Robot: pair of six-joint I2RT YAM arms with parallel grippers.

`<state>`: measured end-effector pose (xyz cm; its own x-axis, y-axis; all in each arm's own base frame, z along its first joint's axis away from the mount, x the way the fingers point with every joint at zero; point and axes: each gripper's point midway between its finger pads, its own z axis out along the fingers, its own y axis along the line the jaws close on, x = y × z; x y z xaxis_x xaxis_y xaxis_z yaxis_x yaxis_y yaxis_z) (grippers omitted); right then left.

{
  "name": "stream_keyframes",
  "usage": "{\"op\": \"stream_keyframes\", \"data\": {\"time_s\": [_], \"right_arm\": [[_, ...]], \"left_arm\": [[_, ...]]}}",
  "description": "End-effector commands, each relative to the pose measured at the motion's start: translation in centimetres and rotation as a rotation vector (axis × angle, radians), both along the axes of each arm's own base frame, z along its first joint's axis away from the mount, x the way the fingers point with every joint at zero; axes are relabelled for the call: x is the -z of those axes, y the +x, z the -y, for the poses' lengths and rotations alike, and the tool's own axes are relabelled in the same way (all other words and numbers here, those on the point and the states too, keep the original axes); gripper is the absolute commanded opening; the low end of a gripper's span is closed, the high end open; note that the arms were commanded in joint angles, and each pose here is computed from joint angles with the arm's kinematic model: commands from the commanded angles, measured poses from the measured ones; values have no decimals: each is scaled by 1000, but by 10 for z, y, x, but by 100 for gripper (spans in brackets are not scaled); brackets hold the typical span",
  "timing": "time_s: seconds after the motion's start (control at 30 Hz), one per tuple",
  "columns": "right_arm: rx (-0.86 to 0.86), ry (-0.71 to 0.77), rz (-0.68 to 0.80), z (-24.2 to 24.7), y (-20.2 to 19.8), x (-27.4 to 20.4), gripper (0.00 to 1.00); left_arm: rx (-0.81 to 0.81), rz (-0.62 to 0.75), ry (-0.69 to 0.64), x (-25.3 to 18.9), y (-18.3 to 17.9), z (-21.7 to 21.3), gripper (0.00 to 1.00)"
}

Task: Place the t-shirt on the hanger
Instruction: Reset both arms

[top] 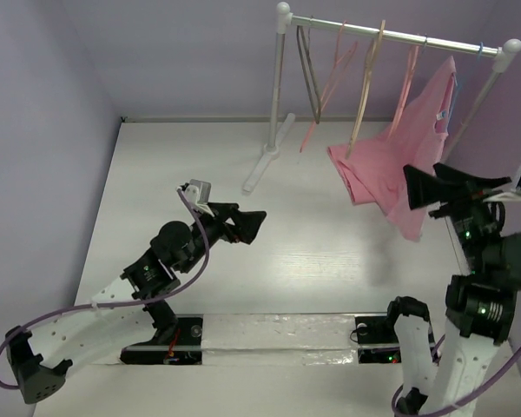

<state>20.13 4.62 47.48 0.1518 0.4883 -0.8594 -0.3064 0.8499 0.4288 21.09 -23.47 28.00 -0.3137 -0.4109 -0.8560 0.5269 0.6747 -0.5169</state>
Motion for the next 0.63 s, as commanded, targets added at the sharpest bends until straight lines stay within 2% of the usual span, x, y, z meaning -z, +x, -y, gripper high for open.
{"op": "stream_keyframes", "data": {"time_s": [0.0,0.07,0.23,0.4,0.6], "right_arm": [[-236,-75,186,-50,-56,-28,100],[-223,-135,257,-58,-86,-35,100],[-150,-190,329,-58,-122,-46,100],[-85,-182,306,-45,-112,-38,100],[-76,-160,284,-40,-99,-27,100]], "left_arm": [[49,91,-146,-67,-17,-6,99],[33,125,-175,-86,-21,-16,99],[-62,190,-187,-128,-29,-56,99],[-115,250,-194,-149,-43,-89,99],[-118,229,-166,-131,-46,-94,99]]}}
